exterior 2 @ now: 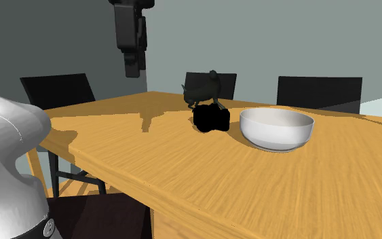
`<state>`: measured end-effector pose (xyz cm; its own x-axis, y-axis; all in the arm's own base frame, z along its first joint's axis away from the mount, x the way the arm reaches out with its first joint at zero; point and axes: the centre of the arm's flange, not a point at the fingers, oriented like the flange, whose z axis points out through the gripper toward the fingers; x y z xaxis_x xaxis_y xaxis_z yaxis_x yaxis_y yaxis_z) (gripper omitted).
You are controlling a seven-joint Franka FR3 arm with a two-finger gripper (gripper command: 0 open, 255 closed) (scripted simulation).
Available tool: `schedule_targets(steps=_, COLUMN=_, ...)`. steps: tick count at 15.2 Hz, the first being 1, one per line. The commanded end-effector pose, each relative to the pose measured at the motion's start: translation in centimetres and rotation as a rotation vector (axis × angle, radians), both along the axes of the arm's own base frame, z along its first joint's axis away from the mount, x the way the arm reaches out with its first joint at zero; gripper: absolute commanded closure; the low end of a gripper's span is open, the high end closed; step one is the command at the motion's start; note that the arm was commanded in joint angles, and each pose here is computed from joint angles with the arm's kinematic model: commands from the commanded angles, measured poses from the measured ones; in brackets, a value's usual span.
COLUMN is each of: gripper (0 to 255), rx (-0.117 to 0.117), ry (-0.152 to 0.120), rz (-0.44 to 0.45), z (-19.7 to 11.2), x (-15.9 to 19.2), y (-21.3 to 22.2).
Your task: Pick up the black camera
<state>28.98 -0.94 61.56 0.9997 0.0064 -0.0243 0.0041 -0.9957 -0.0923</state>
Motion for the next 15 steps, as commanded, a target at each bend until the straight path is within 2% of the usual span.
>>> schedule_targets(steps=1, gripper=0, rx=0.000, ry=0.000, rz=0.000, z=0.0, x=0.0, y=0.0)
schedule_targets(steps=15, gripper=0, rx=-0.060, ry=-0.030, rz=0.372, z=-7.1, x=11.9, y=13.0)
